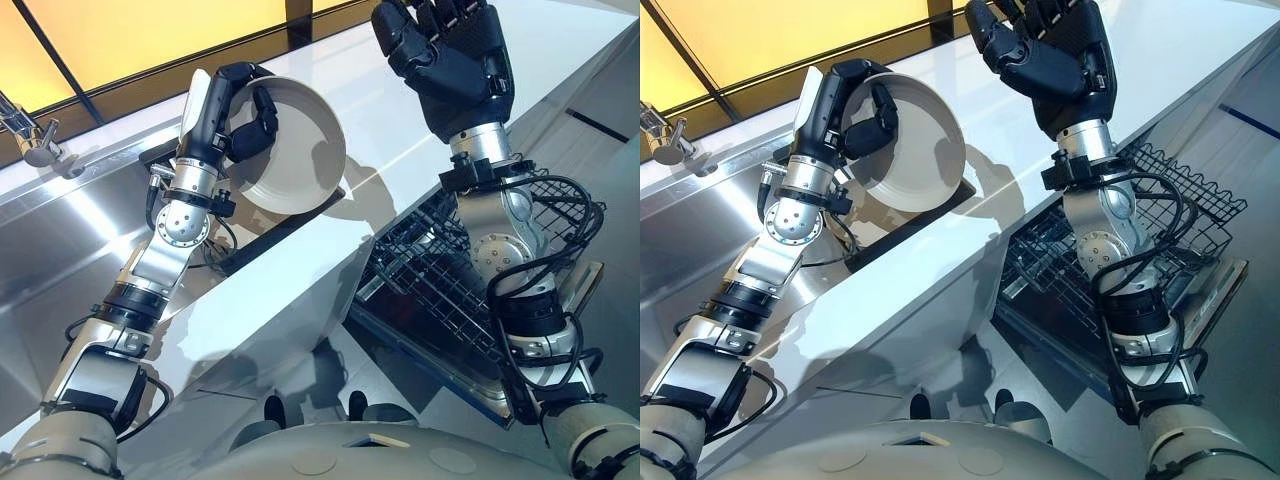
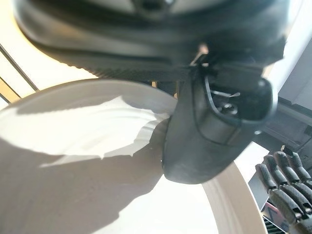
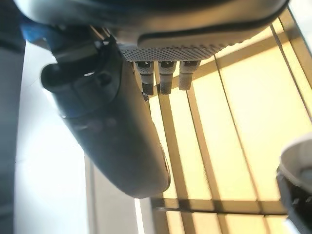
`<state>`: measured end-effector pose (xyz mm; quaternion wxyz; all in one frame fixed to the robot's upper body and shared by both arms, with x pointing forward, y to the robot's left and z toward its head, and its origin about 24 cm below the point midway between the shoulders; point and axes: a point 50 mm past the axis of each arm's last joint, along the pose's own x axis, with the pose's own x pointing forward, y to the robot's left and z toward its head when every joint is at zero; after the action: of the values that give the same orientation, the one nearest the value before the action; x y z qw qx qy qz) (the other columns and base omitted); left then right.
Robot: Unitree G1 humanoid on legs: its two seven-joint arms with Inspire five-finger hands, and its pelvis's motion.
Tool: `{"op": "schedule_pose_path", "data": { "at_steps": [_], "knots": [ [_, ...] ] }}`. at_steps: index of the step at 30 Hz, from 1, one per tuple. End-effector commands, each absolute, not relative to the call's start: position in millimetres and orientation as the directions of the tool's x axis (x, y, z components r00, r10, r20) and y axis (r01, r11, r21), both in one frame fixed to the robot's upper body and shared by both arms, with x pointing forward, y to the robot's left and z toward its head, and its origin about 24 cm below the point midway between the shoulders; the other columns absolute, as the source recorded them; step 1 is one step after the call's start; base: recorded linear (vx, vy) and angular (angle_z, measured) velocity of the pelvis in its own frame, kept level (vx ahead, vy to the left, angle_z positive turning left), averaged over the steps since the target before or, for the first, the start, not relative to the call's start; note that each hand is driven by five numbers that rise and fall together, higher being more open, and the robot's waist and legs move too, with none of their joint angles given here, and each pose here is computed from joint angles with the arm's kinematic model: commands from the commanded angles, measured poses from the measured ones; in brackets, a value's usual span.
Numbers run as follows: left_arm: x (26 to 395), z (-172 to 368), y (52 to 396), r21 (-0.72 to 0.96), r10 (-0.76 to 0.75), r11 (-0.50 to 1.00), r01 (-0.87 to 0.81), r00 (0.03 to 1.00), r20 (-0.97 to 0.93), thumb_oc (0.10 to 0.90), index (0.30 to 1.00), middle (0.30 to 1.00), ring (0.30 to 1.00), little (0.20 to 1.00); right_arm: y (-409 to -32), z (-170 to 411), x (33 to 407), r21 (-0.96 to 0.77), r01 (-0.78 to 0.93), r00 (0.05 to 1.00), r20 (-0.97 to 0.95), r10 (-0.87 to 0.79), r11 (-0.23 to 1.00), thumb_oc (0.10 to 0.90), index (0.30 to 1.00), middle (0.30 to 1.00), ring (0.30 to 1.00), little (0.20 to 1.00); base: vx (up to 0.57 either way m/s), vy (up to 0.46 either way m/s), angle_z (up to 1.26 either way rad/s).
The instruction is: Pick up plates and place into dishwasher.
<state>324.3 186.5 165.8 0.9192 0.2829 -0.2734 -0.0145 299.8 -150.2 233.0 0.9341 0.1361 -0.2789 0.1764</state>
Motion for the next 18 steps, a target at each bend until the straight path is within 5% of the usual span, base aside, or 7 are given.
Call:
{"op": "schedule_pose_path", "data": {
  "at_steps": [1,11,18],
  "knots": [
    [320.6,214.2,194.5,0.468,-0.17,0.846,-0.255,0.702,0.692,0.1,0.3,0.3,0.3,0.2,-162.9,277.7,292.9,0.038,-0.348,0.657,0.723,0.214,0.937,0.8,0.9,0.9,0.9,0.9,0.0,0.0,0.0],
    [314.0,237.9,178.0,0.45,-0.228,0.865,-0.222,0.625,0.746,0.1,0.3,0.3,0.3,0.2,-151.1,245.7,315.1,-0.081,-0.404,0.779,0.491,0.389,0.911,0.8,0.9,0.9,0.9,0.9,0.0,0.0,0.0],
    [315.4,243.7,171.8,0.456,-0.245,0.865,-0.209,0.617,0.748,0.1,0.3,0.3,0.3,0.2,-134.0,224.9,324.4,0.038,-0.543,0.792,0.357,0.496,0.839,0.8,0.9,0.9,0.9,0.9,-0.01,-0.004,0.05]
  ]
}}
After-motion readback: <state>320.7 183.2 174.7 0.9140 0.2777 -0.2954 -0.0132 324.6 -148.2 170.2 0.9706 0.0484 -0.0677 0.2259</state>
